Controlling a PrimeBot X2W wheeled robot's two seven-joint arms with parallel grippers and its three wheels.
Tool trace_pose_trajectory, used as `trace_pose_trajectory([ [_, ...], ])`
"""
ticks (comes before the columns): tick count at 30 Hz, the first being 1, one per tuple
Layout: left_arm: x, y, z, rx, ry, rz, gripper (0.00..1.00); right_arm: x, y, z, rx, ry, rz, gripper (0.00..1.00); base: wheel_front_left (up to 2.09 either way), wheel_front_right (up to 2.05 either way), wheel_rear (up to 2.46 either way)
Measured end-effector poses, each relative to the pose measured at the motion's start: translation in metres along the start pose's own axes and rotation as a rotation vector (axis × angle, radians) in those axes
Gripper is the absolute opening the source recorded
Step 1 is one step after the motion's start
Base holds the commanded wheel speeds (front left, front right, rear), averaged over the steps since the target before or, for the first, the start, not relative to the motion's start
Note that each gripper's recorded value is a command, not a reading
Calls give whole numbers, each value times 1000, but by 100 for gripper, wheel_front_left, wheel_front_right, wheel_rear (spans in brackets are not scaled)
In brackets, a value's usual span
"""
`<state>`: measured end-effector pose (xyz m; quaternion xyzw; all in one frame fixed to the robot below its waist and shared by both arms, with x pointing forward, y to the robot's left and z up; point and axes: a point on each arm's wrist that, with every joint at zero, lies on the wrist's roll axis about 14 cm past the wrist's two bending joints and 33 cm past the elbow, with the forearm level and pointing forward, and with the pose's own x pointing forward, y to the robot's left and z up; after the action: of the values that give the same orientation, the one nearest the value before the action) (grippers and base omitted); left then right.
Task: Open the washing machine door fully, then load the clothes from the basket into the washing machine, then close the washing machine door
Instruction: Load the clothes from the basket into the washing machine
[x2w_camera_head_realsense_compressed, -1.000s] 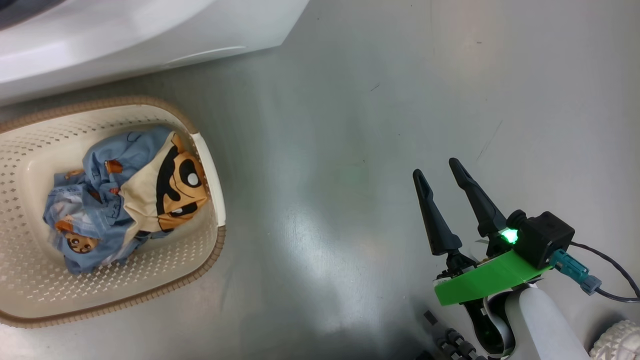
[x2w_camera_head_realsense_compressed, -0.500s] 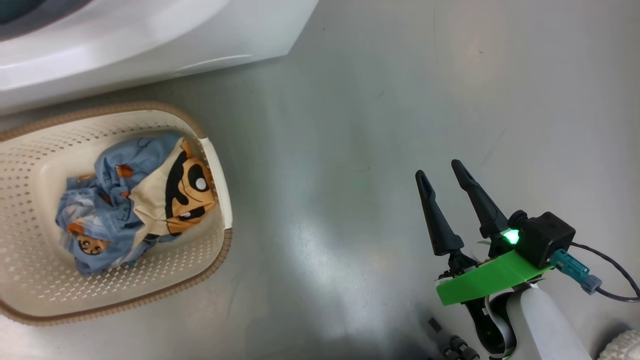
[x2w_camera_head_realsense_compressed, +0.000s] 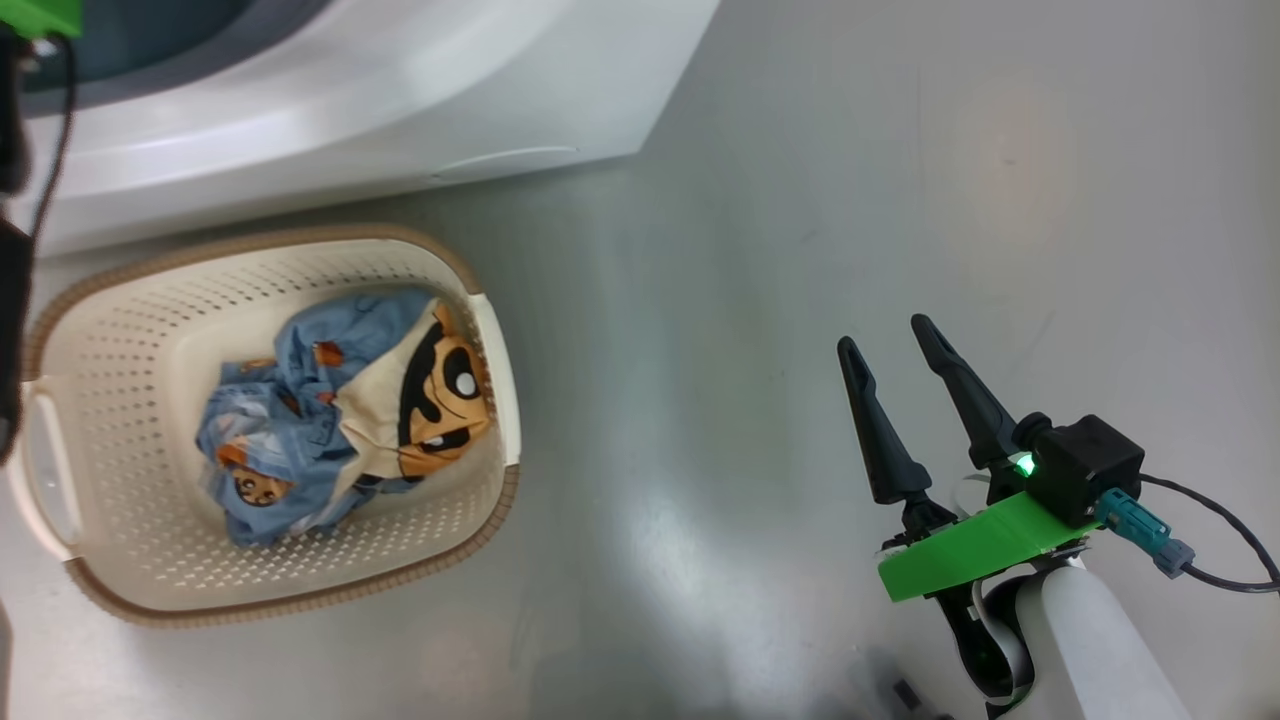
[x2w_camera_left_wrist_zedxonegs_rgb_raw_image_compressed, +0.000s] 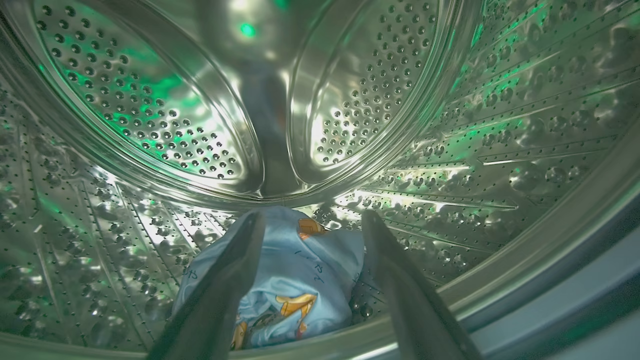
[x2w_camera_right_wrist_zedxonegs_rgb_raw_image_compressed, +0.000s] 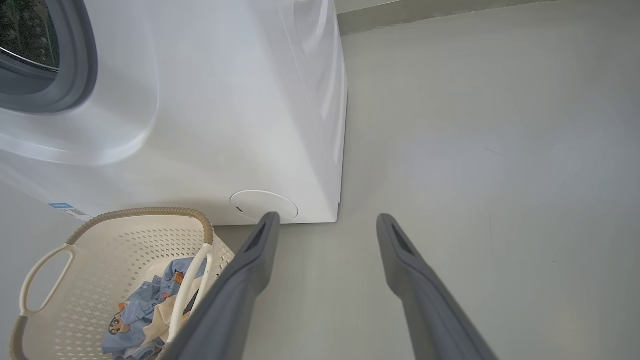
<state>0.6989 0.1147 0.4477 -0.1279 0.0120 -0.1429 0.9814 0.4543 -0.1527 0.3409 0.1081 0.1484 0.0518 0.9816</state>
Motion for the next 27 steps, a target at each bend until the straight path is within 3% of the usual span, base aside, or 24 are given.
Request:
trace_pose_trajectory([
  [18,-65,-34,61,2,-126,-28,100,-10,28,38,-18,-82,68,100,0,0,0],
  [27,-116,-32,94,27,-208,7,100,-30,39,52,-27,-109,86,100,0,0,0],
])
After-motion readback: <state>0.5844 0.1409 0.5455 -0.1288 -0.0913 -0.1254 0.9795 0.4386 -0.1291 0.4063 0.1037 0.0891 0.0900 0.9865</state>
